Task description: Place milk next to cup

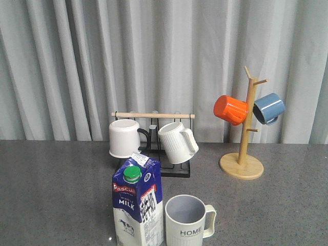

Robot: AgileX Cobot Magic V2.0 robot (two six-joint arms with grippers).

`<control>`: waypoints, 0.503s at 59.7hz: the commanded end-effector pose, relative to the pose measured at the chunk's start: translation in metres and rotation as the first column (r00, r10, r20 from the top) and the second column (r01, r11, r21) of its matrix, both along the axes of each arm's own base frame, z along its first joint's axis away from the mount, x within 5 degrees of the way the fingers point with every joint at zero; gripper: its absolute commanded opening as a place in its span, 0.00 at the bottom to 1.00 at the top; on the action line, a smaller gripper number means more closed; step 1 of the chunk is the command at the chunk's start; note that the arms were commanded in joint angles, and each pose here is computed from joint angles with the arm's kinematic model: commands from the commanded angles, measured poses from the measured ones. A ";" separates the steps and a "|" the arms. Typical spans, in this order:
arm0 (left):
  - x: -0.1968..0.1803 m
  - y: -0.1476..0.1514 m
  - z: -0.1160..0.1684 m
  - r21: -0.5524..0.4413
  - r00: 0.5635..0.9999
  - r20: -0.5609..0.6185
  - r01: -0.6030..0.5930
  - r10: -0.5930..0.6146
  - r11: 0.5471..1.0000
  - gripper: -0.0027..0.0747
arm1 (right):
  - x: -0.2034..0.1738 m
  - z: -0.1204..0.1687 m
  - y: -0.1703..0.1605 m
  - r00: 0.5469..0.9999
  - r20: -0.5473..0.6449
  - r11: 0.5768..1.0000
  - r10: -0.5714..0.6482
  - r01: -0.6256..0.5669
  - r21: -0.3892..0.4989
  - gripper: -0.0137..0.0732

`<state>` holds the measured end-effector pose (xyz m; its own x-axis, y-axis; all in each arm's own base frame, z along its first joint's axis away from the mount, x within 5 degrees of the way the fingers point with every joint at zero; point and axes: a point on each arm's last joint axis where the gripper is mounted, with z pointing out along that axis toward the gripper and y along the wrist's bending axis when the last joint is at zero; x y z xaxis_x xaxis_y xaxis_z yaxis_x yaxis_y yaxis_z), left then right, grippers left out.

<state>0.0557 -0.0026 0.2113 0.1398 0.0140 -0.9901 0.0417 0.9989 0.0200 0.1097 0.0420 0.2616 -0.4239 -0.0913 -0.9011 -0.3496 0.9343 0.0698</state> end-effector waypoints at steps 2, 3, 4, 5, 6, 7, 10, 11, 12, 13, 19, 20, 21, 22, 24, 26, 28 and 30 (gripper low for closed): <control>0.000 0.000 -0.002 -0.013 0.999 0.048 0.005 -0.004 1.000 0.03 | 0.004 0.014 -0.001 0.996 0.085 1.000 -0.021 0.019 0.024 0.15; 0.000 0.000 -0.002 -0.013 0.999 0.048 0.005 -0.004 1.000 0.03 | 0.004 0.014 -0.001 0.996 0.085 1.000 -0.021 0.019 0.024 0.15; 0.000 0.000 -0.002 -0.013 0.999 0.048 0.005 -0.004 1.000 0.03 | 0.004 0.014 -0.001 0.996 0.085 1.000 -0.021 0.019 0.024 0.15; 0.000 0.000 -0.002 -0.013 0.999 0.048 0.005 -0.004 1.000 0.03 | 0.004 0.014 -0.001 0.996 0.085 1.000 -0.021 0.019 0.024 0.15; 0.000 0.000 -0.002 -0.013 0.999 0.048 0.005 -0.004 1.000 0.03 | 0.004 0.014 -0.001 0.996 0.085 1.000 -0.021 0.019 0.024 0.15; 0.000 0.000 -0.002 -0.013 0.999 0.048 0.005 -0.004 1.000 0.03 | 0.004 0.014 -0.001 0.996 0.085 1.000 -0.021 0.019 0.024 0.15; 0.000 0.000 -0.002 -0.013 0.999 0.048 0.005 -0.004 1.000 0.03 | 0.004 0.014 -0.001 0.996 0.085 1.000 -0.021 0.019 0.024 0.15; 0.000 0.000 -0.002 -0.013 0.999 0.048 0.005 -0.004 1.000 0.03 | 0.004 0.014 -0.001 0.996 0.085 1.000 -0.021 0.019 0.024 0.15; 0.000 0.000 -0.002 -0.013 0.999 0.048 0.005 -0.004 1.000 0.03 | 0.004 0.014 -0.001 0.996 0.085 1.000 -0.021 0.019 0.024 0.15; 0.000 0.000 -0.002 -0.013 0.999 0.048 0.005 -0.004 1.000 0.03 | 0.004 0.014 -0.001 0.996 0.085 1.000 -0.021 0.019 0.024 0.15; 0.000 0.000 -0.002 -0.013 0.999 0.048 0.005 -0.004 1.000 0.03 | 0.004 0.014 -0.001 0.996 0.082 1.000 -0.017 0.016 0.014 0.15; 0.000 0.000 -0.002 -0.013 0.999 0.048 0.005 -0.004 1.000 0.03 | 0.004 0.013 -0.001 0.997 0.081 1.000 -0.017 0.016 0.013 0.15; 0.000 0.000 -0.002 -0.013 0.999 0.048 0.005 -0.004 1.000 0.03 | 0.004 0.013 -0.001 0.996 0.083 1.000 -0.018 0.017 0.013 0.15; 0.000 0.000 -0.002 -0.013 0.999 0.048 0.005 -0.004 1.000 0.03 | 0.004 0.013 -0.001 0.997 0.081 1.000 -0.018 0.017 0.013 0.15; 0.000 0.000 -0.002 -0.013 0.999 0.048 0.005 -0.004 1.000 0.03 | 0.004 0.011 -0.001 0.996 0.083 1.000 -0.020 0.019 0.013 0.15; 0.000 0.000 -0.002 -0.013 0.999 0.048 0.005 -0.004 1.000 0.03 | 0.004 0.009 -0.002 0.995 0.097 1.000 -0.025 0.024 0.016 0.15; 0.000 0.000 -0.002 -0.013 0.999 0.048 0.005 -0.004 1.000 0.03 | 0.003 0.008 -0.003 0.991 0.130 0.999 -0.034 0.032 0.023 0.15; 0.000 0.000 -0.002 -0.013 0.999 0.048 0.005 -0.004 1.000 0.03 | 0.001 0.006 -0.005 0.984 0.170 0.999 -0.045 0.042 0.024 0.15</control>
<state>0.0557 -0.0026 0.2113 0.1398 0.0140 -0.9901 0.0417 0.9989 0.0200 0.1088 0.0409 0.2550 -0.4172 -0.0934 -0.9040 -0.3445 0.9367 0.0622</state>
